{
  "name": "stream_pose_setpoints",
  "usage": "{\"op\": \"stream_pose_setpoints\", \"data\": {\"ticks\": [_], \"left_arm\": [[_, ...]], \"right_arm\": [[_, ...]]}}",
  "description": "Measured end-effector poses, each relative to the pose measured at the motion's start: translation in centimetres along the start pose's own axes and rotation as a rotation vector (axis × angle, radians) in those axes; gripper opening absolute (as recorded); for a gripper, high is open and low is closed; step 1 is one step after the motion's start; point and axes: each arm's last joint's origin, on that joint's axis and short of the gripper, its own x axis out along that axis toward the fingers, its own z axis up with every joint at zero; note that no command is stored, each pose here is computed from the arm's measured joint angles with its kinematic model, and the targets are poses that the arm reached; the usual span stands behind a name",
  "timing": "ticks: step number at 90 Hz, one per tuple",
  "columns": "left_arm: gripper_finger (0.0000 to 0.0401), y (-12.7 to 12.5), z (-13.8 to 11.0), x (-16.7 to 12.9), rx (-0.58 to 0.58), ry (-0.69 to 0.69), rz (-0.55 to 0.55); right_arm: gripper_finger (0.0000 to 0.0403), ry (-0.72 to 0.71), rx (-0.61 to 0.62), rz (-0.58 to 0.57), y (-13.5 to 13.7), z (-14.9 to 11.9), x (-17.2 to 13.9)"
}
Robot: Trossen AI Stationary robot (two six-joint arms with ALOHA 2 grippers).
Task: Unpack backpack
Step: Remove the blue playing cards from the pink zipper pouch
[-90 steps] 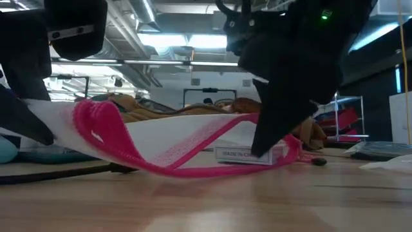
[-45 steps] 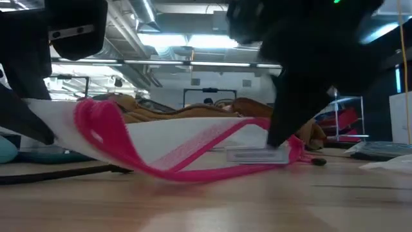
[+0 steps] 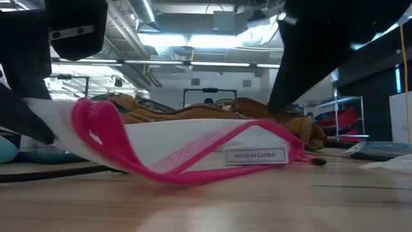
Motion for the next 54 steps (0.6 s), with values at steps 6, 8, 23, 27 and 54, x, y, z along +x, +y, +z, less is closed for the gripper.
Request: {"op": "stream_pose_setpoints", "data": {"ticks": [6, 8, 23, 27, 54], "left_arm": [[0.0000, 0.1, 0.0, 0.0, -0.005, 0.000, 0.001], [0.0000, 0.1, 0.0, 0.1, -0.006, 0.001, 0.002], [0.0000, 0.2, 0.2, 0.1, -0.012, -0.020, 0.008], [0.0000, 0.2, 0.3, 0.1, -0.006, -0.026, 0.010], [0.0000, 0.6, 0.6, 0.2, -0.012, -0.059, 0.026]], "right_arm": [[0.0028, 0.013, 0.007, -0.001, -0.1, -0.1, 0.3], [0.0036, 0.013, 0.007, -0.001, -0.1, -0.1, 0.4], [0.0128, 0.004, 0.088, -0.030, -0.4, -0.6, 0.9], [0.0156, -0.006, 0.117, -0.036, -0.4, -0.8, 1.1], [0.0314, -0.035, 0.316, -0.013, -0.6, -2.6, 3.4]]}}
